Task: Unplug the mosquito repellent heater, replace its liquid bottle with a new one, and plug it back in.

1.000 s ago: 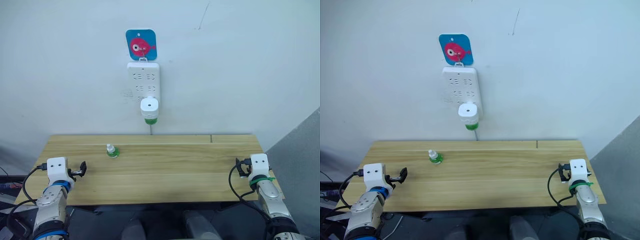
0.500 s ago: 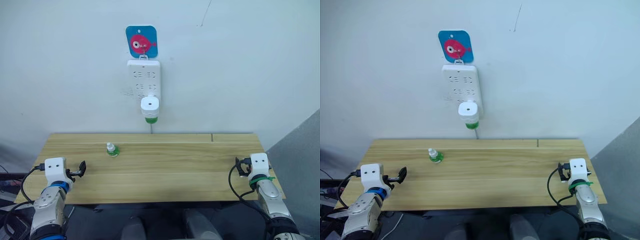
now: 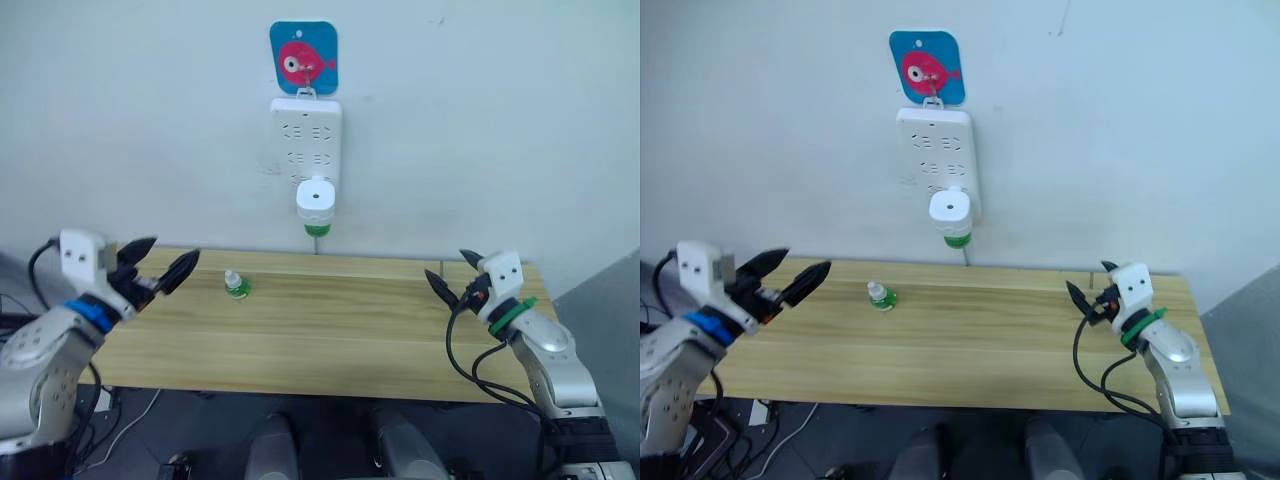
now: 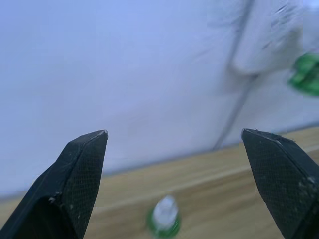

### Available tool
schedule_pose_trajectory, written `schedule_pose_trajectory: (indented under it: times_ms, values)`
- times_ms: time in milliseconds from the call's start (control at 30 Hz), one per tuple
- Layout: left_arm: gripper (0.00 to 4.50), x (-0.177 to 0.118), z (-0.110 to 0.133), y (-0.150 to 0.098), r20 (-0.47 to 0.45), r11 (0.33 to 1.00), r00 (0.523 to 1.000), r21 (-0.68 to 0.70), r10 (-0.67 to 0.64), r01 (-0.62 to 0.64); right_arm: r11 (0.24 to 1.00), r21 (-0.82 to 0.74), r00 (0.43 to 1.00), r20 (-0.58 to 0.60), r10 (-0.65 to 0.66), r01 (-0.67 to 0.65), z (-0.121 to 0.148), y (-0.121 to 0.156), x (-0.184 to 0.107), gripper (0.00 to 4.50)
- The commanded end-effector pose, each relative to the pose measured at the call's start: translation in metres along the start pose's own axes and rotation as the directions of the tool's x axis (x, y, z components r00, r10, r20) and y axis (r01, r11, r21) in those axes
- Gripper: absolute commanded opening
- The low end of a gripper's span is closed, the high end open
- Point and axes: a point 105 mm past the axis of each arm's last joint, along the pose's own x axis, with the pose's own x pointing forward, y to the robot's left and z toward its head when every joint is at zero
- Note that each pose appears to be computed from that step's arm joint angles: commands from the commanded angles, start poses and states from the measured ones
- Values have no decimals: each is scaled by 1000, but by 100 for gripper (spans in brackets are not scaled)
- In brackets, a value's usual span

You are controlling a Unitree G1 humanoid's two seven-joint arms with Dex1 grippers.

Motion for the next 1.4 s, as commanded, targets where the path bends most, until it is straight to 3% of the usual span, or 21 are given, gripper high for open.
schedule_pose_trajectory:
  times_ms: [33, 100, 433, 1100, 1233, 1400]
  values:
    - [358, 21, 18, -17, 32, 994, 994, 8, -107, 107, 997, -11, 995, 65, 81, -81, 32, 16, 6, 450]
    - [292, 36, 25, -25, 29, 985, 985, 21, -170, 169, 994, -16, 992, 72, 107, -107, 40, 23, 11, 450]
    - [292, 73, 30, -34, -10, 929, 932, 76, -363, 363, 982, -22, 978, 87, 188, -186, 59, 42, 16, 450]
    - [292, 138, 46, -52, -42, 779, 807, 236, -589, 581, 995, 3, 995, 31, 99, -99, 42, 33, 1, 450]
    - [292, 143, 50, -60, -66, 727, 765, 268, -640, 632, 996, 3, 995, 30, 93, -93, 42, 33, 0, 450]
    - [292, 141, 51, -77, -108, 625, 681, 314, -724, 714, 996, 1, 996, 29, 89, -89, 41, 34, 0, 450]
